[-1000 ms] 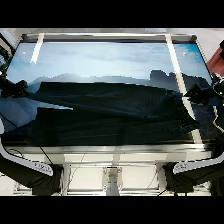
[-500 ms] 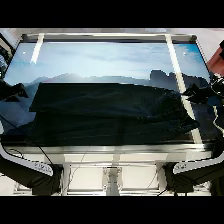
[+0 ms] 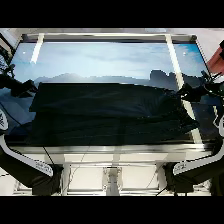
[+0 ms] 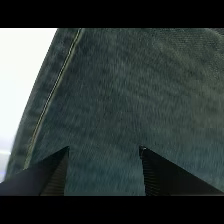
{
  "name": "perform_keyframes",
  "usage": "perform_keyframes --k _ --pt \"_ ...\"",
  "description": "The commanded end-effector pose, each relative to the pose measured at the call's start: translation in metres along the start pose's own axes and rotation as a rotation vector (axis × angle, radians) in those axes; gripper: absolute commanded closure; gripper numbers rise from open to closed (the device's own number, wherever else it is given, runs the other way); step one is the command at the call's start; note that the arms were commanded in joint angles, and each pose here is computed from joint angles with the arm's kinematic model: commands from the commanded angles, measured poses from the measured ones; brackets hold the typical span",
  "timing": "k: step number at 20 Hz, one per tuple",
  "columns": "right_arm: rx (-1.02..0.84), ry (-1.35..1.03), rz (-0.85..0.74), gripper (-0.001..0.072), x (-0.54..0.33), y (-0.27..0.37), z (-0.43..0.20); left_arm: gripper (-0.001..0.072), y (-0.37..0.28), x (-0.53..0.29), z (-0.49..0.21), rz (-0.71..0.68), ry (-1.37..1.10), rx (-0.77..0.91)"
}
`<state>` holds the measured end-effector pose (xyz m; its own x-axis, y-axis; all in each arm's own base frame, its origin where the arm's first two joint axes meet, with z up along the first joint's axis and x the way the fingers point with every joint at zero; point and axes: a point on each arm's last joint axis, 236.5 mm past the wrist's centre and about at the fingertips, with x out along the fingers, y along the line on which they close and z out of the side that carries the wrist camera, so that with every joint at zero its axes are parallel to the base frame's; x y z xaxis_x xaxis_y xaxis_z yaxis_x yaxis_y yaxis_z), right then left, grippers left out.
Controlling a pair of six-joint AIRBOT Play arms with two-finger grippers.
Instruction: Fold the clothes and pants, and hang the long-sleeved shirts on hangers.
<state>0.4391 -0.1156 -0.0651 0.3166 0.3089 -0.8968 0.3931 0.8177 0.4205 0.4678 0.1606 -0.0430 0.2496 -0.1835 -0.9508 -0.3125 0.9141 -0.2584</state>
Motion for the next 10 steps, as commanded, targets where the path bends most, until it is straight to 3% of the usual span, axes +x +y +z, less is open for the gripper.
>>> perform_keyframes --k 1,4,10 --pt "0.035 -0.026 0.025 0.0355 0.023 0.008 0.009 0.0221 0.002 0.019 0.017 -0.003 -0.057 -0.036" --pt "0.056 -0.062 0.073 0.0472 0.037 0.025 0.019 0.0245 -0.006 0.021 0.037 -0.039 -0.137 -0.058" --pt "0.051 -0.099 0.078 0.0477 0.041 0.032 0.027 0.0234 -0.012 0.023 0.067 -0.063 -0.257 -0.074"
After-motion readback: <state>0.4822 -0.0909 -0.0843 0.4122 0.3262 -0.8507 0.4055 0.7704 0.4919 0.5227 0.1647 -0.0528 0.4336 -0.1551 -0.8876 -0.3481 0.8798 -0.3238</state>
